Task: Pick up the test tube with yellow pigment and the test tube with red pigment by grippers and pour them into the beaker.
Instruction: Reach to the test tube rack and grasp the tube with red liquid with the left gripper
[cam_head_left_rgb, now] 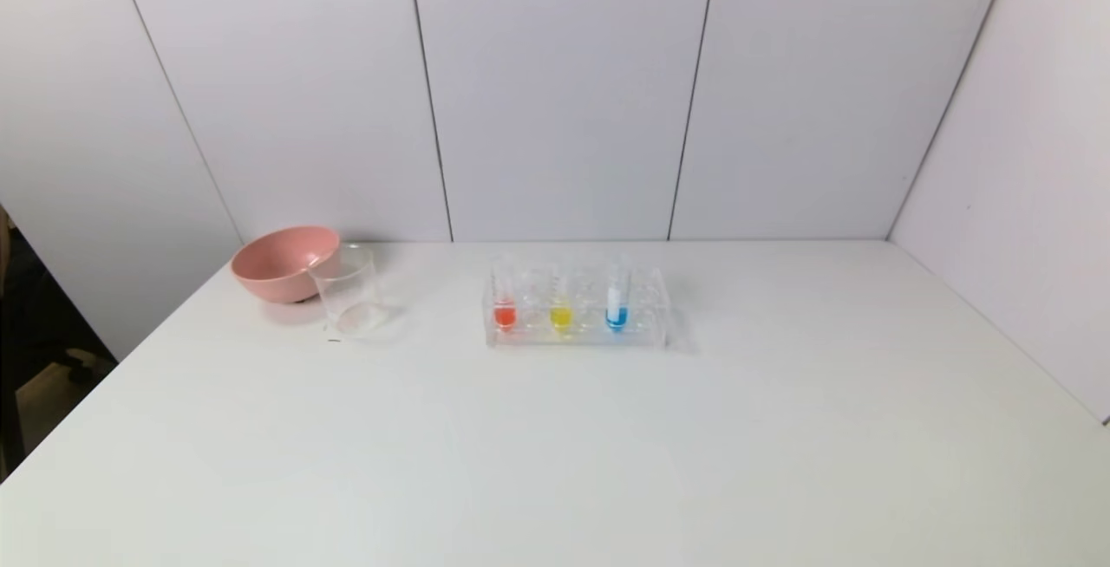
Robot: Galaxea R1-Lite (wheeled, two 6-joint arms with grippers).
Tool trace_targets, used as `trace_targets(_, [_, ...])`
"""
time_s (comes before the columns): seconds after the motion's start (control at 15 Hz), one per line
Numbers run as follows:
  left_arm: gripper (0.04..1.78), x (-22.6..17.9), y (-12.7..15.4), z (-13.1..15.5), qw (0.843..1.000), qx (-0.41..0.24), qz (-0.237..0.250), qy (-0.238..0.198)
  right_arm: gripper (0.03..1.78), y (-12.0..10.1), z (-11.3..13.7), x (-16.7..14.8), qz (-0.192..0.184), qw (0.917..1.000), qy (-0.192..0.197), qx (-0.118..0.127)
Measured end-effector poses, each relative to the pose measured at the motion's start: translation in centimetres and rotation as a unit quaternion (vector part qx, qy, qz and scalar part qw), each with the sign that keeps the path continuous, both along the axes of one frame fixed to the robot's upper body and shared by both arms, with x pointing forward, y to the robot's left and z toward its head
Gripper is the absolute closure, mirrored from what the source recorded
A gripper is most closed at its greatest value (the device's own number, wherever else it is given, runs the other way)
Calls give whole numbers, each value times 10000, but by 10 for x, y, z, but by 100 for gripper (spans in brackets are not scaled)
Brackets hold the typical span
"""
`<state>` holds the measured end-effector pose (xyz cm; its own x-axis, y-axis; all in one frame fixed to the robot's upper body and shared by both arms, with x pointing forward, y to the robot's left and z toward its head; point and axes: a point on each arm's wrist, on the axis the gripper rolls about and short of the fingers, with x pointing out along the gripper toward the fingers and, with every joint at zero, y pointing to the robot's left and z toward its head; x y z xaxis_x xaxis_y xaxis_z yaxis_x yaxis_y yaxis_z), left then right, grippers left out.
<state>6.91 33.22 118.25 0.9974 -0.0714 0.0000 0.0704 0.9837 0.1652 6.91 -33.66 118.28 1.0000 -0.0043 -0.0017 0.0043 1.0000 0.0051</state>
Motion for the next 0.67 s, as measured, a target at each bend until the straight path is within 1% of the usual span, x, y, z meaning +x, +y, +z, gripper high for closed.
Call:
trace_targets(0.53, [4, 0, 0, 0, 10000, 0, -2, 0, 11, 0, 0, 0, -2, 10000, 0, 0])
trace_targets(0.67, [4, 0, 0, 0, 10000, -89, 2, 4, 11, 0, 0, 0, -2, 10000, 0, 0])
